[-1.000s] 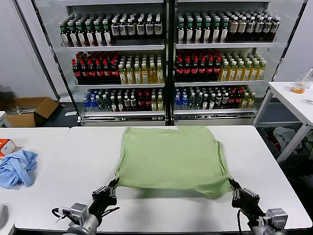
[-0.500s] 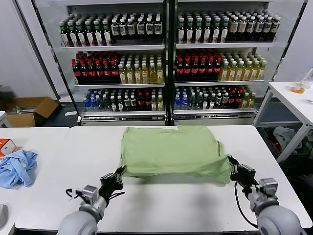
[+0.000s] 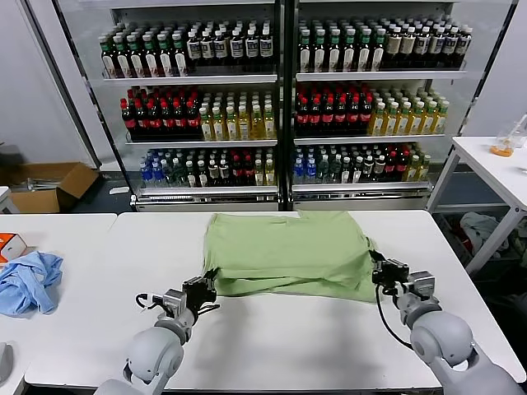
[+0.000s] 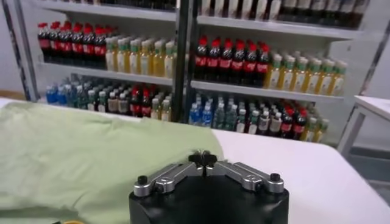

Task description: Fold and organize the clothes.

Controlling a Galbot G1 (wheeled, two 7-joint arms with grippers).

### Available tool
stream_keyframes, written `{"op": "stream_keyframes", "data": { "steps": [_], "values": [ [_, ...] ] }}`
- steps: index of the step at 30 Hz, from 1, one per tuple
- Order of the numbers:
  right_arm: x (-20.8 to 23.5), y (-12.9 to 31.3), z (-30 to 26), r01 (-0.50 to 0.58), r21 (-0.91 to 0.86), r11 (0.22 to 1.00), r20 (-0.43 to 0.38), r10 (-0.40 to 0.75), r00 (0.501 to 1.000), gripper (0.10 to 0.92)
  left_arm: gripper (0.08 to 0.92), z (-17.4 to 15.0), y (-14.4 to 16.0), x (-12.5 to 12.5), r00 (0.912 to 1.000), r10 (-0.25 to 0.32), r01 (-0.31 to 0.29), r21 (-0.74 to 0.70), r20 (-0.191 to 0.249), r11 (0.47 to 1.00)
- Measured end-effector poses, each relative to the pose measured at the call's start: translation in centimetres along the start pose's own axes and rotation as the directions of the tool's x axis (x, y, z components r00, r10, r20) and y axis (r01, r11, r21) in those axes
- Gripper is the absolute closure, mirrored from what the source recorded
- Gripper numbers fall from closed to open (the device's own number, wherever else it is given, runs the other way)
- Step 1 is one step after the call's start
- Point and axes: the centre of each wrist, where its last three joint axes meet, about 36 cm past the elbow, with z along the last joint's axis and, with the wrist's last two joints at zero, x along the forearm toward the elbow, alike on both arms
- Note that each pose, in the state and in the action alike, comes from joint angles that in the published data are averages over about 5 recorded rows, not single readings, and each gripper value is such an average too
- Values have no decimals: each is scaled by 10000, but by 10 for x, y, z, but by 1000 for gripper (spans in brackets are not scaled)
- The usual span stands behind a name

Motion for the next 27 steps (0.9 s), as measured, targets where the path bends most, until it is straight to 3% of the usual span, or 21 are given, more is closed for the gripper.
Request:
{"op": "stream_keyframes", "data": {
  "steps": [8, 17, 20, 22, 27],
  "values": [
    [12, 1, 9, -156, -141, 9998, -237, 152, 9996, 466, 582, 1, -2, -2, 9988, -460, 457, 211, 140, 9987],
    [23, 3, 30, -527, -838, 9951, -1315, 414, 9905, 226, 322, 9, -4, 3, 9977, -672, 673, 596, -39, 9959],
    [22, 5, 36, -607, -1098, 9921, -1694, 415, 9847, 212, 238, 12, -5, 2, 9977, -656, 665, 649, -154, 9957],
    [21, 5, 39, -623, -1250, 9902, -1893, 378, 9812, 244, 211, 13, -5, 0, 9977, -632, 646, 671, -233, 9957],
    [19, 7, 42, -562, -1562, 9861, -2201, 208, 9753, 378, 298, 18, -5, -3, 9976, -530, 560, 709, -446, 9959]
  ]
}}
